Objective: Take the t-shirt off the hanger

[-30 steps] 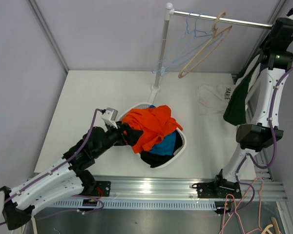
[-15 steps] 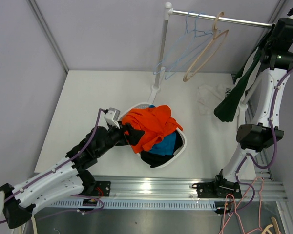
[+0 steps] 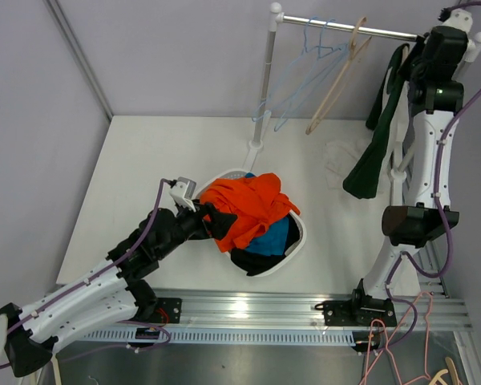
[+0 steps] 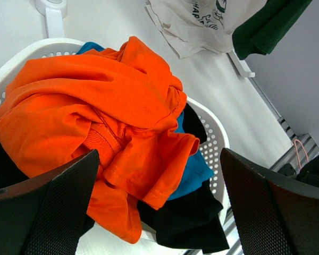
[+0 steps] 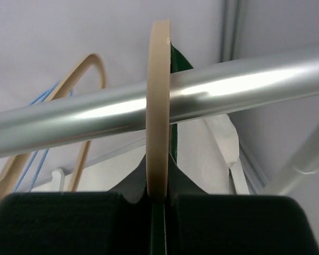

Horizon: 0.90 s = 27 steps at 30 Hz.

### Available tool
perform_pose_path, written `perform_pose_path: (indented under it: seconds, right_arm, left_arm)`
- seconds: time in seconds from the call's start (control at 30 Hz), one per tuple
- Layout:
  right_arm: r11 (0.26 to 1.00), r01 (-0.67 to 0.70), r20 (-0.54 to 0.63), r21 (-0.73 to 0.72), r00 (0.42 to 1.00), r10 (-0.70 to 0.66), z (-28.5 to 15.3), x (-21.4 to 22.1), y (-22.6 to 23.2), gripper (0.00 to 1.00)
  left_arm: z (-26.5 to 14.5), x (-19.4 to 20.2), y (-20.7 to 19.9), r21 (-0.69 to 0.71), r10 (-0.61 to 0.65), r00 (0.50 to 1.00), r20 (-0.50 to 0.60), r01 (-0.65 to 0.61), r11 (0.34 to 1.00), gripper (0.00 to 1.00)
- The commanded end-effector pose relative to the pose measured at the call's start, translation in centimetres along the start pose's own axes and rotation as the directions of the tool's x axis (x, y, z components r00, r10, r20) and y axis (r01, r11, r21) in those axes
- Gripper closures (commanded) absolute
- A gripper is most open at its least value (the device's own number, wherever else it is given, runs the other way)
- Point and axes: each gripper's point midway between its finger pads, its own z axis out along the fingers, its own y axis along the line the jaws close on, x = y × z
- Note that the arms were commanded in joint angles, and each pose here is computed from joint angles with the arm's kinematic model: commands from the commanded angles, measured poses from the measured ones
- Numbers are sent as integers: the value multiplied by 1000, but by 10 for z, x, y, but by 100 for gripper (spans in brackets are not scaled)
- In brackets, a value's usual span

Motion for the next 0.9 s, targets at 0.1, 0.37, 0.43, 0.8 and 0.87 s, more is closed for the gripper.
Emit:
perform_pose_path:
  seconds: [0.1, 0.37, 0.43, 0.8, 0.87]
  right_arm:
    - [996, 50, -9, -79, 999, -50, -5, 6, 34, 92]
    - [997, 75, 32, -34, 997, -73, 9, 3, 25, 75]
    - [996, 79, 33, -30, 996, -78, 11, 3, 24, 86]
    - [995, 100, 62, -16, 993, -99, 27, 4, 24, 76]
    - [995, 100, 76, -15, 992, -99, 29, 1, 24, 94]
  left_arm:
    - [-1, -12, -6, 36, 14, 999, 41, -16, 999, 1]
    - [-1, -11, -6, 37, 14, 999, 41, -16, 999, 0]
    - [-1, -11, -6, 38, 14, 999, 42, -15, 999, 1]
    - [-2, -10, -4, 31, 16, 999, 42, -17, 999, 1]
    - [-3, -12, -4, 27, 17, 999, 46, -18, 999, 0]
